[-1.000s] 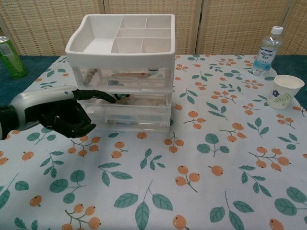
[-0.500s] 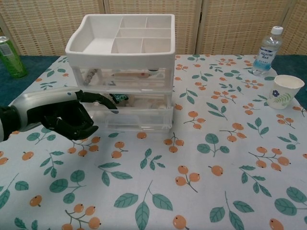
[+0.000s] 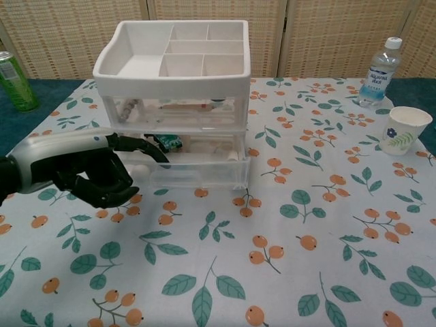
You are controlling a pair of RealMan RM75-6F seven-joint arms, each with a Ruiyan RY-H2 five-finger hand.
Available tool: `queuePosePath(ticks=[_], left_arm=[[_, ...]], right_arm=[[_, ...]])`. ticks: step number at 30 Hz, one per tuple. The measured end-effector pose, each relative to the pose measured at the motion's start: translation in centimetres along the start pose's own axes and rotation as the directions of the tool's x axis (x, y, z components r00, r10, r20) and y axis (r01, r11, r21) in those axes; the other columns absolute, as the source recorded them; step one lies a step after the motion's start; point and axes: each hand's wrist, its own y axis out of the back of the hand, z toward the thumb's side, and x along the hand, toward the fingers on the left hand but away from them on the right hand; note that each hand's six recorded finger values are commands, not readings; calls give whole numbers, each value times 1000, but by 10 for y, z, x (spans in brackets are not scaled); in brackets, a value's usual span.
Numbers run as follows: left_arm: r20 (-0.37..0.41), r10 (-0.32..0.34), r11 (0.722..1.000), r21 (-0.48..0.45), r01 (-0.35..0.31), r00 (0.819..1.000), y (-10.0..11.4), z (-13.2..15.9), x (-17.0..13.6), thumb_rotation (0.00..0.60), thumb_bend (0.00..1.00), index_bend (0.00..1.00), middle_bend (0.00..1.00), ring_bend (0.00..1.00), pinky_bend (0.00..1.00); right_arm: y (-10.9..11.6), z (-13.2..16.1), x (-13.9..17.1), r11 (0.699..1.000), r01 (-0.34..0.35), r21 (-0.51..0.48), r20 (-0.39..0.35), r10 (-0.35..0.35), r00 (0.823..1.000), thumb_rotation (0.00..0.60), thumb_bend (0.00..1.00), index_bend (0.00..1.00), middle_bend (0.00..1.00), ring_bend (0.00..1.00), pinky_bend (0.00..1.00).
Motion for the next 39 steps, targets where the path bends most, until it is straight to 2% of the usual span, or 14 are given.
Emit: queuePosePath(ticks=[8, 24, 39], left_arm=[[3, -35, 999, 10, 35, 999, -6, 0, -6, 600, 488, 254, 882, 986, 1000], [32, -47, 999, 11, 46, 998, -9, 4, -15, 600, 488, 284, 882, 983, 1000], [37, -85, 996, 32, 84, 996, -18, 4, -21, 600, 488, 283, 882, 980, 1000]], right_arm=[[0, 0, 0, 1000, 0, 0, 1, 0, 1000, 600, 187, 0, 86, 209, 245], [0, -1, 1, 1000, -1, 2, 4, 1, 1000, 600, 187, 0, 86, 209, 245], [-1, -2, 0, 1000, -6, 4, 7, 6, 1000, 600, 187, 0, 86, 208, 245]])
